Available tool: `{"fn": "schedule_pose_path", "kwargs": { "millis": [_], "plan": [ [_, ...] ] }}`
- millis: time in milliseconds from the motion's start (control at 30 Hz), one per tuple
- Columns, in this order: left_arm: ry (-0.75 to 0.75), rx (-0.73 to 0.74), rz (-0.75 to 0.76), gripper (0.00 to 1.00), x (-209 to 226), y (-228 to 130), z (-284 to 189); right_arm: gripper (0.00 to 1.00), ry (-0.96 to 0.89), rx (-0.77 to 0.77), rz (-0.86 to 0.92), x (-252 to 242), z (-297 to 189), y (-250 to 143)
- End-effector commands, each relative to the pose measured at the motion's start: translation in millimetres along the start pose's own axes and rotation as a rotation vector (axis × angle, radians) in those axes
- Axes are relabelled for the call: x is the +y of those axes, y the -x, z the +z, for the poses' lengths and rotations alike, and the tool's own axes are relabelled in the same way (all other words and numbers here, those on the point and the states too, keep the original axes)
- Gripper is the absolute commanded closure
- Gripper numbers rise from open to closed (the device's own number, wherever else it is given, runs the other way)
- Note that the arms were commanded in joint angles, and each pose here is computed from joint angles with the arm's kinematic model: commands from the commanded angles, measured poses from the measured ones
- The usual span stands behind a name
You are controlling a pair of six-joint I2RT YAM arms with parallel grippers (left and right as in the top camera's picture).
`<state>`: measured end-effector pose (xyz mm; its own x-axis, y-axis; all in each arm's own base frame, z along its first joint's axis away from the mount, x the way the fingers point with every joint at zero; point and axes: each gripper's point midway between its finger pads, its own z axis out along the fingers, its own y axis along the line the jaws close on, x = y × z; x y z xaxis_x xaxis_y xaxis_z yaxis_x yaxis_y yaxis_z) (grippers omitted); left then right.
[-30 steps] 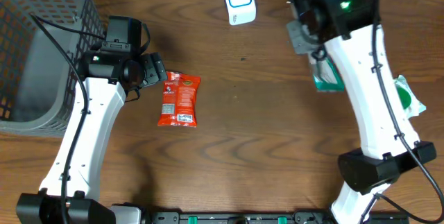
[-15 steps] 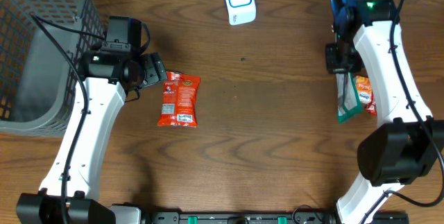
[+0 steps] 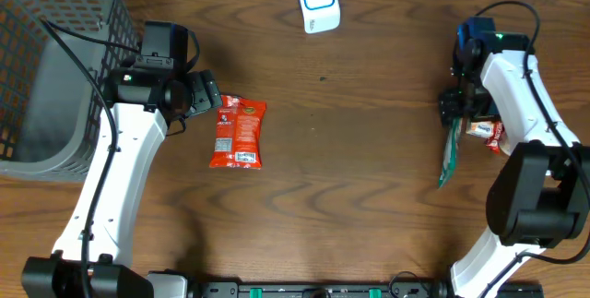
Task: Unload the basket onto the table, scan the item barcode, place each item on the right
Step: 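Carry the glove packet right and set it down beside the jar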
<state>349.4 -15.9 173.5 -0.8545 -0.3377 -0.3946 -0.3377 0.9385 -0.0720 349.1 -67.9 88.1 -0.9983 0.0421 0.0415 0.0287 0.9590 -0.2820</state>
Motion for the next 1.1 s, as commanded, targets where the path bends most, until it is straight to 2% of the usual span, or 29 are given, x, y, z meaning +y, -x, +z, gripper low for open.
{"fn": "schedule_pose_path", "kwargs": {
  "millis": [0, 367, 467, 600, 800, 900, 1067],
  "plan": [
    [0.015, -0.002, -0.017, 0.05, 4.3, -0.2, 0.2, 0.15, -0.007, 0.020, 0.009, -8.1, 7.2, -2.2],
    [0.015, -0.002, -0.017, 0.06, 4.3, -0.2, 0.2, 0.15, -0.016, 0.012, 0.053, -18.6, -13.6, 1.1],
    [0.015, -0.002, -0.017, 0.06, 4.3, -0.2, 0.2, 0.17, -0.057, 0.034, 0.102, -31.5, -25.9, -4.7],
    [0.015, -0.002, -0.017, 0.06, 4.3, -0.2, 0.2, 0.15, -0.125, 0.079, 0.160, -51.1, -37.2, -18.0],
    [0.015, -0.002, -0.017, 0.06, 4.3, -0.2, 0.2, 0.15, -0.126, 0.125, 0.235, -66.3, -34.0, -30.7],
    [0.015, -0.002, -0.017, 0.05, 4.3, -0.2, 0.2, 0.15, -0.088, 0.128, 0.250, -64.0, -32.0, -30.9],
    [0.015, -0.002, -0.017, 0.06, 4.3, -0.2, 0.2, 0.11, 0.134, 0.083, 0.274, -26.9, -31.8, -14.2]
  ]
}}
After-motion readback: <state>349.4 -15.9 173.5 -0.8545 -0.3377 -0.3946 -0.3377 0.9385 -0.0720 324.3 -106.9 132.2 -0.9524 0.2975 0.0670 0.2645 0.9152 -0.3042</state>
